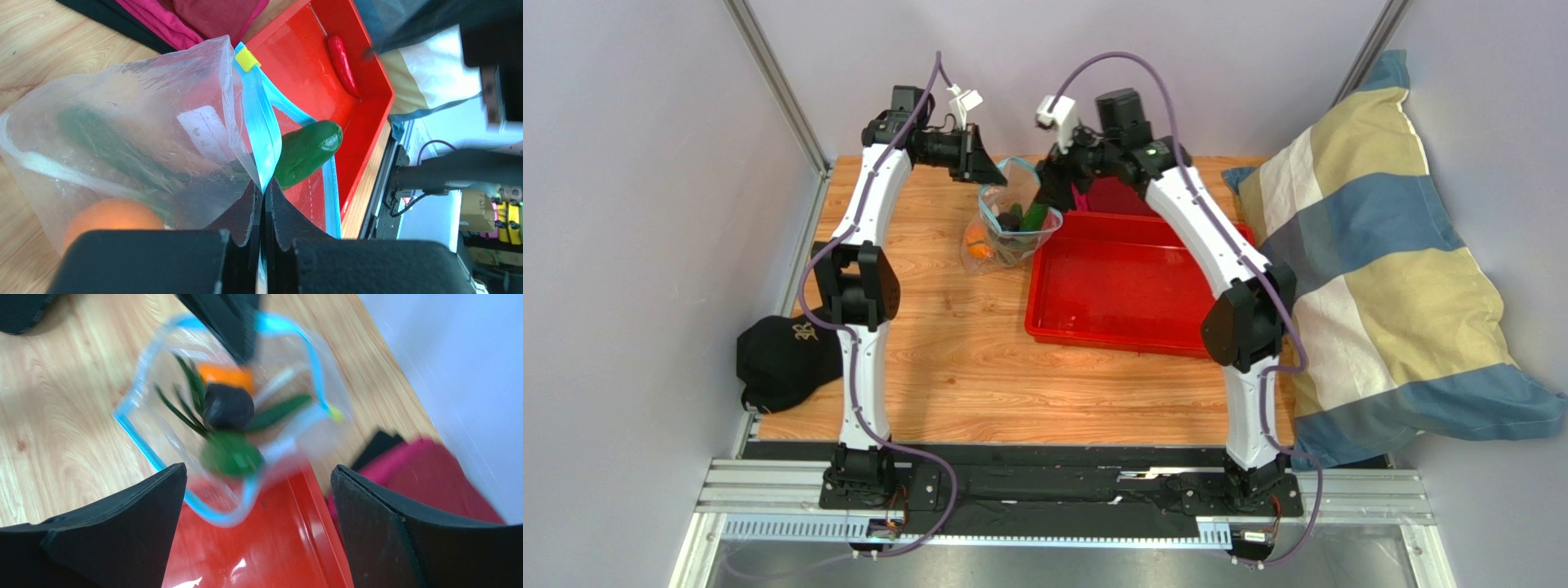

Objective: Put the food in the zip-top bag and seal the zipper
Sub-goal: Pick up the fake vegetable from the bin.

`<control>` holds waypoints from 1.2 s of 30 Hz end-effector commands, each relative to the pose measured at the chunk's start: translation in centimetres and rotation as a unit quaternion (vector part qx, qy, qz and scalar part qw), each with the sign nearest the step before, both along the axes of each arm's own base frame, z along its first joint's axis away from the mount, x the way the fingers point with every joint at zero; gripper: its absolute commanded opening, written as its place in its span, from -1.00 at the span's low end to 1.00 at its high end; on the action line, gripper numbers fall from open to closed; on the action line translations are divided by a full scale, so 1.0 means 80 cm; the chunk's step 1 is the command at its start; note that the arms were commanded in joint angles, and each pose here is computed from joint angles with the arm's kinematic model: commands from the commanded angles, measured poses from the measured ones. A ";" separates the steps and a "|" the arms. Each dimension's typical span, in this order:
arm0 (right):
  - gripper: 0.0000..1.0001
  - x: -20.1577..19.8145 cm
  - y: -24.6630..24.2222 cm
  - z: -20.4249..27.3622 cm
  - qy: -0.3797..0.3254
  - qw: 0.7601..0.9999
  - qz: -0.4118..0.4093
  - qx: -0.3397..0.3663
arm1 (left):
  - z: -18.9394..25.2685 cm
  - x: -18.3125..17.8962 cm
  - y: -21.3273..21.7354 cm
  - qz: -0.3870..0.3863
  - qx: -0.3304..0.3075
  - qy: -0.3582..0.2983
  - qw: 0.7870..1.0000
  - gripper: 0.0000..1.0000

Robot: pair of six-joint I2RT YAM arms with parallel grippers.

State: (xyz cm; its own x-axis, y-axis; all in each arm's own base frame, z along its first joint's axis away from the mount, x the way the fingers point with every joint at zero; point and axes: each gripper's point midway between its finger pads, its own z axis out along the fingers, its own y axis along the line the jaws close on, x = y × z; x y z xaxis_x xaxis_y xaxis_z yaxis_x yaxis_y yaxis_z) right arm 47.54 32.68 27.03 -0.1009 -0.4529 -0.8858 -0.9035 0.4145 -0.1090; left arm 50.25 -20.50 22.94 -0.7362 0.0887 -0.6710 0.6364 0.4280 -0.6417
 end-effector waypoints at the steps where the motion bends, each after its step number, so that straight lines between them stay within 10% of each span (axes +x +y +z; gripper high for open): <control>1: 0.79 0.000 -0.127 0.042 0.029 0.993 -0.115 0.000 | 0.010 0.003 0.001 -0.003 -0.012 -0.010 1.000 -1.00; 9: 0.53 -0.089 -0.320 -0.080 0.184 0.922 -0.324 -0.111 | 0.010 0.006 0.003 -0.002 -0.026 0.000 1.000 -1.00; 18: 0.47 -0.168 -0.400 -0.193 0.311 0.826 -0.426 -0.198 | 0.005 0.014 0.005 0.010 -0.016 -0.006 1.000 -1.00; 30: 0.47 -0.152 -0.429 -0.268 0.306 0.775 -0.508 -0.217 | 0.008 0.007 0.005 0.007 -0.020 0.001 1.000 -1.00; 36: 0.28 -0.123 -0.418 -0.287 0.308 0.786 -0.499 -0.194 | 0.010 0.004 0.006 0.006 -0.021 0.002 1.000 -1.00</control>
State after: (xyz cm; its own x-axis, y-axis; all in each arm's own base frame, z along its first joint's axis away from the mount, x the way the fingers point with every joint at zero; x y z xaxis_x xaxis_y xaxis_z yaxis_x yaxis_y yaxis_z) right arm 34.75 -1.08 4.12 -0.9573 -0.1285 -0.2591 -0.1103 0.9904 -0.0837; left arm 50.83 -20.23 22.17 -0.7610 0.0601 -0.6459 0.6049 0.4254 -0.6731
